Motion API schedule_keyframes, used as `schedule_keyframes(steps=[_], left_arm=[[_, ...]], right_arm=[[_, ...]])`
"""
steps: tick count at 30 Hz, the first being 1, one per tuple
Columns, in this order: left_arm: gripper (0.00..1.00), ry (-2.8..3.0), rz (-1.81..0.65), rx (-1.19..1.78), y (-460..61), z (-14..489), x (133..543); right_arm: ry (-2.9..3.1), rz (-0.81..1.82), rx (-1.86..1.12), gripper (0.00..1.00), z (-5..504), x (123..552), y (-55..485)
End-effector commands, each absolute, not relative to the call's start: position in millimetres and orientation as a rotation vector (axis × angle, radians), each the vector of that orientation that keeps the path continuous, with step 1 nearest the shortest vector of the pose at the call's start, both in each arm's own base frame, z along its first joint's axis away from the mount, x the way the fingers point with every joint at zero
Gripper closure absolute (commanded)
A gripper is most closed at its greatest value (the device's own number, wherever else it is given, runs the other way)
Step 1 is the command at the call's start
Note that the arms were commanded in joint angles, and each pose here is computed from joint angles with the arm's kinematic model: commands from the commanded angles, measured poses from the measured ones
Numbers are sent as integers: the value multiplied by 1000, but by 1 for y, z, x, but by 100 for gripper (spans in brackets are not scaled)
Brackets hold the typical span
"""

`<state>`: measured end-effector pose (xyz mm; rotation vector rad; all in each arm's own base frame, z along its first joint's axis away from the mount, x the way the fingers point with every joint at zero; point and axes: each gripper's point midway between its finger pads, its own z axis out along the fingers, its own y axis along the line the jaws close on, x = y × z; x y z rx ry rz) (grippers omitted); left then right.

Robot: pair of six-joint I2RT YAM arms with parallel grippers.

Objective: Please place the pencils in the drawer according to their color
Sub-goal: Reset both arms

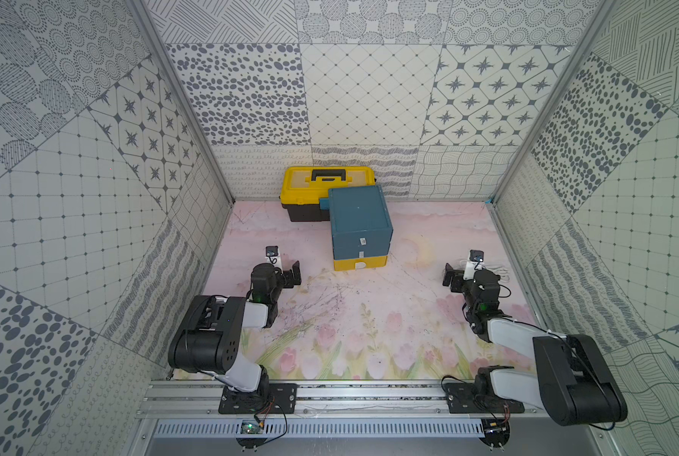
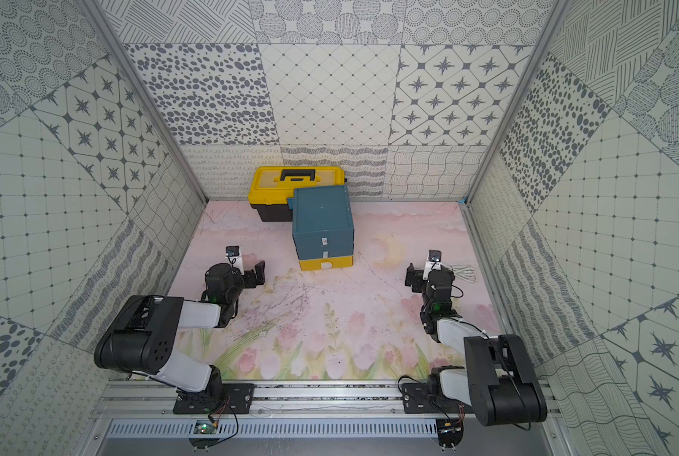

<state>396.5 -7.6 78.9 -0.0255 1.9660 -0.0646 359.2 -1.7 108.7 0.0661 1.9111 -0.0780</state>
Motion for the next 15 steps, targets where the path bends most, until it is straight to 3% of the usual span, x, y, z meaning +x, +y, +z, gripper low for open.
schedule_keyframes(steps=[1, 8, 15], left_arm=[[1, 1966, -138, 17, -18, 80, 398], [1, 1968, -139, 14, -18, 80, 398], [1, 1969, -138, 15, -17, 79, 398]], right_arm=[[1771, 8, -19, 1, 141, 379, 14], [1805, 105, -141, 1, 111, 391, 36], [1884, 47, -16, 1, 104, 407, 15]])
